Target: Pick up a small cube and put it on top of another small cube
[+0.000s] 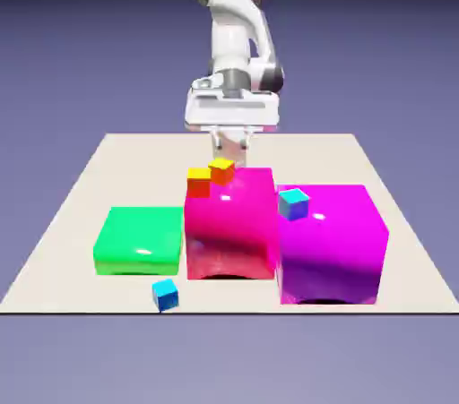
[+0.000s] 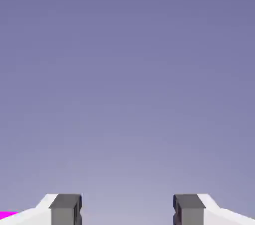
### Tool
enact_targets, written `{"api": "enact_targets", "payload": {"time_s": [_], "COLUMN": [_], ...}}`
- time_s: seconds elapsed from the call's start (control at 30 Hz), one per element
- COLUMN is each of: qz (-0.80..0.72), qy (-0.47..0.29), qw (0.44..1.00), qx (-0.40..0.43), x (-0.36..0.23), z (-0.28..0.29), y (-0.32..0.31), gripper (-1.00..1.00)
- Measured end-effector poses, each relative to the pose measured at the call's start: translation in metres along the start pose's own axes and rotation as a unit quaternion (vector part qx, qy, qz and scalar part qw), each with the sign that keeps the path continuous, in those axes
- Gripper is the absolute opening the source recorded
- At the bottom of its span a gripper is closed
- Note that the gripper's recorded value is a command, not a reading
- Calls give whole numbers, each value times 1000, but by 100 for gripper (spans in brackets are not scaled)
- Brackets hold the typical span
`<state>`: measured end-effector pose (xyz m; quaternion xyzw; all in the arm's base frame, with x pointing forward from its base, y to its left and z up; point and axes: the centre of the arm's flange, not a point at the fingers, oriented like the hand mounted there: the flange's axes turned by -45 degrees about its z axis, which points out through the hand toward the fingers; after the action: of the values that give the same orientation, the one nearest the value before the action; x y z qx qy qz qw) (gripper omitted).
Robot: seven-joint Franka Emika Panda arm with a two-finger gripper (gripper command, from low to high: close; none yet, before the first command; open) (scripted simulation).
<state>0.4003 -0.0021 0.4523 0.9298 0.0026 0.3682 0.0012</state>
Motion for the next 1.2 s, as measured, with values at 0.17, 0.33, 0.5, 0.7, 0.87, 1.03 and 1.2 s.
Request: {"api": "enact_targets", "payload": {"time_s": [0.17,0.33,0.5,0.7,0.87,1.03,1.2], "qz": [99,199,298,405,487,511,511], "qy": [-87,-171,-249,-337,-403,-423,-423], "qw": [991,964,919,845,766,739,739], "qx": [-18,-39,-63,-90,-113,-120,-120], "x": [10,9,-3,-32,-68,-110,-118], "z": [51,105,158,222,271,313,320], "y": [31,64,103,143,178,181,179], "gripper": [0,0,0,0,0,0,-100]}}
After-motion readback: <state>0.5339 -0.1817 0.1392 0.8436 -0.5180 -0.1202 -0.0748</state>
